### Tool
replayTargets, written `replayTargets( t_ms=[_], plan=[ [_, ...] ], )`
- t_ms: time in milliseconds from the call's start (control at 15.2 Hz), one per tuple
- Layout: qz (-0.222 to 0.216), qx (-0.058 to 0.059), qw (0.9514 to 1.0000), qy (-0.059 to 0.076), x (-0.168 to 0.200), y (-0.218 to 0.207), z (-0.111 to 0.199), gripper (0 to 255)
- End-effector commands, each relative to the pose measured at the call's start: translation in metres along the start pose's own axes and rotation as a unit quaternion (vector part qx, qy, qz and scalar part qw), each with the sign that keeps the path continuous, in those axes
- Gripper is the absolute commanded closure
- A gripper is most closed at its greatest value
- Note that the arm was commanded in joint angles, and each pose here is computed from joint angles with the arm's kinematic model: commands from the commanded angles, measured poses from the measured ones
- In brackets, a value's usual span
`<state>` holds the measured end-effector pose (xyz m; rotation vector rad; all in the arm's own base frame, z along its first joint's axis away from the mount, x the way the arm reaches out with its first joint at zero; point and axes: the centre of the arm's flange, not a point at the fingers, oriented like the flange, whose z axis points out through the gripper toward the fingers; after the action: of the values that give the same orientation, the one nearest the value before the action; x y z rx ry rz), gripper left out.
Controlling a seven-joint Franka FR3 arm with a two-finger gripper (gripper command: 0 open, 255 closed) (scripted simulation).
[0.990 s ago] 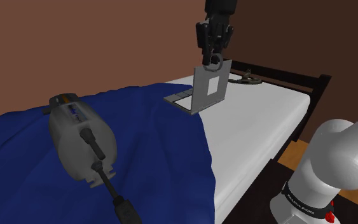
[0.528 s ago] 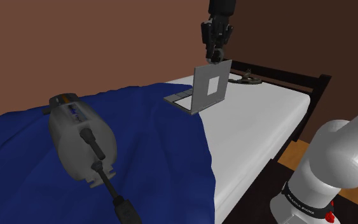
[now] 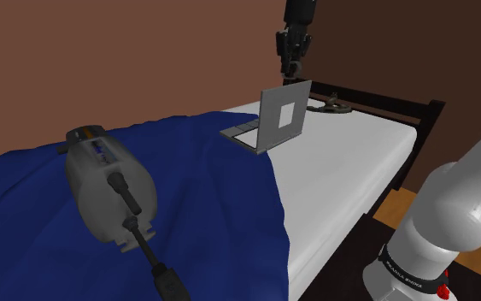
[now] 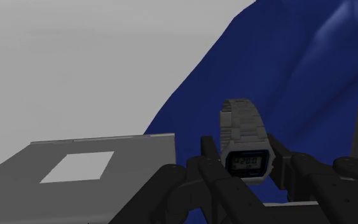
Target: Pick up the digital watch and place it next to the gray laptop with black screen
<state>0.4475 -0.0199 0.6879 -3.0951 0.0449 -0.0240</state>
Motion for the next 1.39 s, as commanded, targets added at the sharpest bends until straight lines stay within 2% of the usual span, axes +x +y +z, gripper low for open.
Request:
replayTargets(
  t_ms=[0,396,1320],
  plan=[
    [-0.001,0.0,1.0,0.0,0.016,0.023,-0.002,255],
    [-0.001,0.0,1.0,0.0,0.058,0.089,-0.004,255],
    [-0.001,0.0,1.0,0.0,0.057,0.092,0.069,255]
  ],
)
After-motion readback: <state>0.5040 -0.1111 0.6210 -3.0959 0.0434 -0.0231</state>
